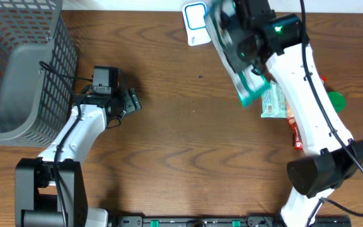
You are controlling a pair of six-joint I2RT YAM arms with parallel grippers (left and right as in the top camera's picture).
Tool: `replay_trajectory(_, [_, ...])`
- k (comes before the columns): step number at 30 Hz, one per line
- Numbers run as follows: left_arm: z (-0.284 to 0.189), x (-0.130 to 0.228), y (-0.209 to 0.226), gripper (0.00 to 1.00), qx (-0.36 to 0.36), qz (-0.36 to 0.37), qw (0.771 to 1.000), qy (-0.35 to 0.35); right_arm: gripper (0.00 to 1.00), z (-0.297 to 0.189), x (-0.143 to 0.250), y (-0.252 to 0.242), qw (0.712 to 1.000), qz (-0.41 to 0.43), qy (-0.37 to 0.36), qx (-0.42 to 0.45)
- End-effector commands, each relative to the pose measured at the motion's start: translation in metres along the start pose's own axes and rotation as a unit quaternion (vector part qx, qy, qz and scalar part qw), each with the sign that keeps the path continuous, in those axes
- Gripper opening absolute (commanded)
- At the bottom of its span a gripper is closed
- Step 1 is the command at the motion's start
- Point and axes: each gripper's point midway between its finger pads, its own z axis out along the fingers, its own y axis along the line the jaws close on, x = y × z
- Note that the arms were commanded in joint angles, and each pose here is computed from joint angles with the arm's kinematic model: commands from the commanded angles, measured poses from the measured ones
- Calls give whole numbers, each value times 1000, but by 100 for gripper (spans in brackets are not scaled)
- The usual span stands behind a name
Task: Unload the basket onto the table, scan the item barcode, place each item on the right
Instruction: 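Carry the gloves pack right and release it beside the tissue pack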
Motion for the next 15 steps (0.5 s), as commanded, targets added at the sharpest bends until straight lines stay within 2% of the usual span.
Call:
replay_trajectory(1, [1, 4, -2, 83, 11, -1, 1000, 11, 1, 36, 36, -9, 994, 72, 75, -22])
replay_trajectory(9, [1, 4, -2, 83, 11, -1, 1000, 11, 1, 101, 93, -47, 976, 174, 129, -30])
replay_trajectory(10, [1, 4, -2, 83, 11, -1, 1000, 11, 12, 111, 101, -54, 973, 187, 130, -28])
replay_trajectory(12, [1, 4, -2, 83, 11, -2, 1000, 11, 46, 117, 107, -61, 971, 196, 131, -25])
replay_trajectory(13, [1, 4, -2, 83, 11, -1, 1000, 11, 66, 118, 109, -63, 971, 199, 132, -25])
replay_trajectory(14, [1, 4, -2, 89, 11, -1, 1000, 11, 99, 118, 110, -67, 970, 204, 131, -23])
replay_trajectory(15, [1, 4, -2, 93, 12, -1, 1000, 11, 99, 117, 109, -68, 970, 205, 128, -23])
